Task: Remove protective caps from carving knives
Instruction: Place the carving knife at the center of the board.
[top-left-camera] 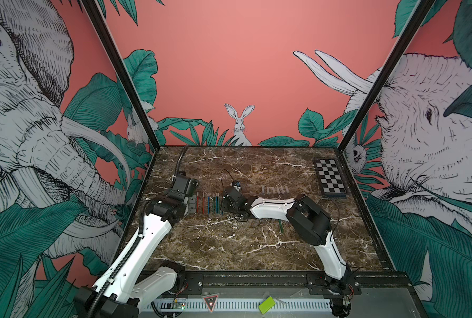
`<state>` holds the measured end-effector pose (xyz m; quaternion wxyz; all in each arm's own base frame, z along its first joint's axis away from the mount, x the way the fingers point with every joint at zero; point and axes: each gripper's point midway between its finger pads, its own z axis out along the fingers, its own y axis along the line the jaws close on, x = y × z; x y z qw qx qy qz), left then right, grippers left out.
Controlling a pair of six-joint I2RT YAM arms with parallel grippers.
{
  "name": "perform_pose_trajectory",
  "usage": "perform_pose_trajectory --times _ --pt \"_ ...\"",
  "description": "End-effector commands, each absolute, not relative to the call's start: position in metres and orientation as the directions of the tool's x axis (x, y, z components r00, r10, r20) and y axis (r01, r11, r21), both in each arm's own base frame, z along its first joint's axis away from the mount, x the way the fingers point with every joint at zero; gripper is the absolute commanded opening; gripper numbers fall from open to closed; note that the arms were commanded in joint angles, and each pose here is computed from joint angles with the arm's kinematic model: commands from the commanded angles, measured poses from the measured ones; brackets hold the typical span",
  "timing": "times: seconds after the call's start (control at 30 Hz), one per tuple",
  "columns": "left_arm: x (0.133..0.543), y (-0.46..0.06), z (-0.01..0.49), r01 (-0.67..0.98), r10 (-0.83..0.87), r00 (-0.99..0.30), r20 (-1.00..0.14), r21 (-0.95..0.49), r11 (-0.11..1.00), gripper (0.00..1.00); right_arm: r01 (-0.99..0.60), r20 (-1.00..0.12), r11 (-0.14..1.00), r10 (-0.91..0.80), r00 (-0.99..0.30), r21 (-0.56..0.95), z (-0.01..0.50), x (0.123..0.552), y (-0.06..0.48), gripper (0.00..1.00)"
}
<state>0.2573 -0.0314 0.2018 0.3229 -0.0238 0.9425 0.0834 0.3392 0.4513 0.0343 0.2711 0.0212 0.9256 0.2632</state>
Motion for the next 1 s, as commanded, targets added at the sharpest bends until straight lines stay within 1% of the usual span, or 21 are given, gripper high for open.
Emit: perform_pose_trajectory --times 0.0,0.33,0.97 --pt "0.253 -0.028 0.201 -0.103 0.013 -0.790 -0.613 0.154 0.983 0.00 -0.096 -0.477 0.890 0.146 -0.867 0.447 0.016 0.340 0.444 0.31" --pt "0.253 -0.028 0.200 -0.101 0.015 -0.793 -0.609 0.155 0.983 0.00 -0.071 -0.463 0.915 0.134 -0.876 0.398 -0.001 0.351 0.432 0.31" --pt "0.254 -0.028 0.199 -0.101 0.016 -0.794 -0.608 0.157 0.983 0.00 -0.109 -0.437 0.896 0.102 -0.893 0.432 -0.003 0.357 0.447 0.33"
